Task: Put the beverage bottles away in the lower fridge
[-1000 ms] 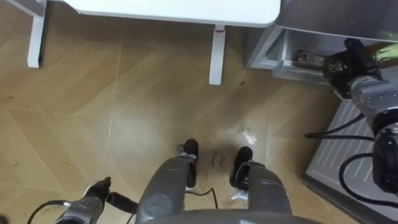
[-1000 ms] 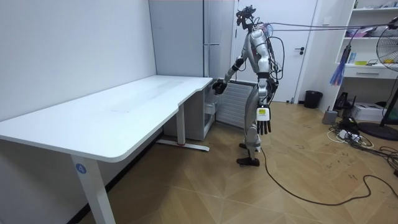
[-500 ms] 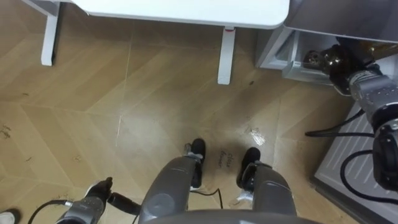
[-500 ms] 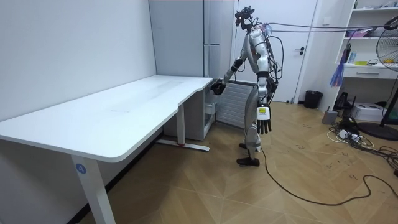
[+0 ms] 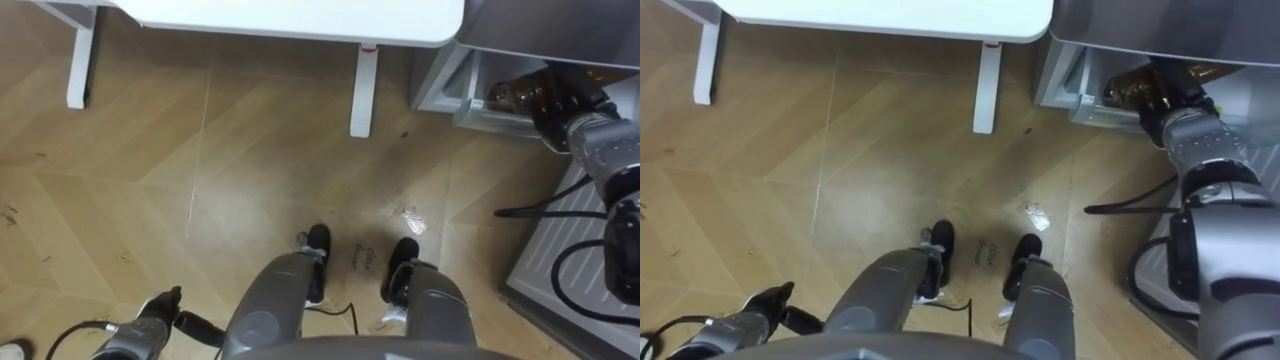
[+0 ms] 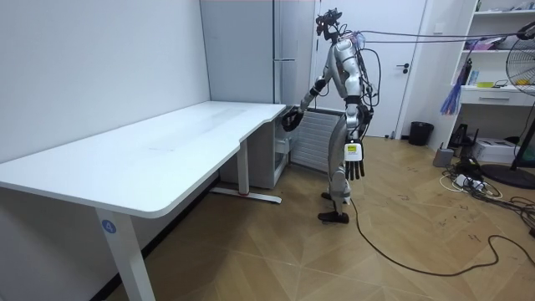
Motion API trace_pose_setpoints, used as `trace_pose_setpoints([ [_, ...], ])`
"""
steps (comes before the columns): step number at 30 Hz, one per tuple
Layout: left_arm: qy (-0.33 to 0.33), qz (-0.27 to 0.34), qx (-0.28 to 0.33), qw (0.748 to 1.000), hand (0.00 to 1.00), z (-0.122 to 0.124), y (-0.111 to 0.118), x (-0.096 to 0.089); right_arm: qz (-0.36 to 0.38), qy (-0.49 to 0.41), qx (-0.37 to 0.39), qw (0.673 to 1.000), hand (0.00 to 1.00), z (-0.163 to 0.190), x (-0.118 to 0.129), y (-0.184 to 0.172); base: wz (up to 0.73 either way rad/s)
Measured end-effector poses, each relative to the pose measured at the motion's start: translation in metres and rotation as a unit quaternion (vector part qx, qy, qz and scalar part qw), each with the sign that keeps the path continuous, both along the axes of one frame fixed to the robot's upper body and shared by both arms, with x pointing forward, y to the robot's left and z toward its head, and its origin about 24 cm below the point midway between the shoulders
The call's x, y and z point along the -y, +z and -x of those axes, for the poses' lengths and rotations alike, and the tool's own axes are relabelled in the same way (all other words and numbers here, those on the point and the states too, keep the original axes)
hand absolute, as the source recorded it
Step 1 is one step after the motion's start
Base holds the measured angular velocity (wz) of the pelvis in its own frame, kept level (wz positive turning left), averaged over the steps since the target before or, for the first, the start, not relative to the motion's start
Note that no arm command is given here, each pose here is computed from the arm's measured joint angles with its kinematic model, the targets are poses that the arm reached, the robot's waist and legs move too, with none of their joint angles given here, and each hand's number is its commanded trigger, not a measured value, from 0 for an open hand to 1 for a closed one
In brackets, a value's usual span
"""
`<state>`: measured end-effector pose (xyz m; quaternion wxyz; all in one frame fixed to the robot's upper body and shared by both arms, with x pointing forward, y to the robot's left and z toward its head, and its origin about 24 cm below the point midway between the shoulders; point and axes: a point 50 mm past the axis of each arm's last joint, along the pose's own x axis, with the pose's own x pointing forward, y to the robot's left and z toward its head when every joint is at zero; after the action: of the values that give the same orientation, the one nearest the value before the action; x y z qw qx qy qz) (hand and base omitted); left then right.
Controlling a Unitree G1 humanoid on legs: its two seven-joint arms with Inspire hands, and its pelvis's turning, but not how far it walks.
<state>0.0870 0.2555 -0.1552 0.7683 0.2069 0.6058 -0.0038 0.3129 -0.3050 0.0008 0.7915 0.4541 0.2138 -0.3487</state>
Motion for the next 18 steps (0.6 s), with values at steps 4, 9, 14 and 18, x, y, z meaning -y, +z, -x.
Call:
trace_pose_setpoints([
  [4,0.001,-0.001,-0.001,1.0,0.0,0.0,0.0,-0.0002,0.0,0.001,-0.004,1.0,0.0,-0.0034,-0.0015,0.0034,0.0],
  [9,0.002,-0.002,-0.004,1.0,0.0,0.0006,-0.0001,-0.0004,0.0,-0.004,-0.012,1.0,0.0,-0.0028,-0.0012,0.0031,0.0],
  [14,0.002,-0.002,-0.005,1.0,0.0,0.0006,-0.0001,-0.0004,-0.001,-0.004,-0.011,1.0,0.0,-0.0029,-0.0013,0.0031,0.0],
  [18,0.003,-0.007,-0.003,1.0,0.0,0.0005,0.0001,-0.0008,-0.002,-0.005,-0.011,1.0,0.0,-0.0029,-0.0013,0.0032,0.0],
])
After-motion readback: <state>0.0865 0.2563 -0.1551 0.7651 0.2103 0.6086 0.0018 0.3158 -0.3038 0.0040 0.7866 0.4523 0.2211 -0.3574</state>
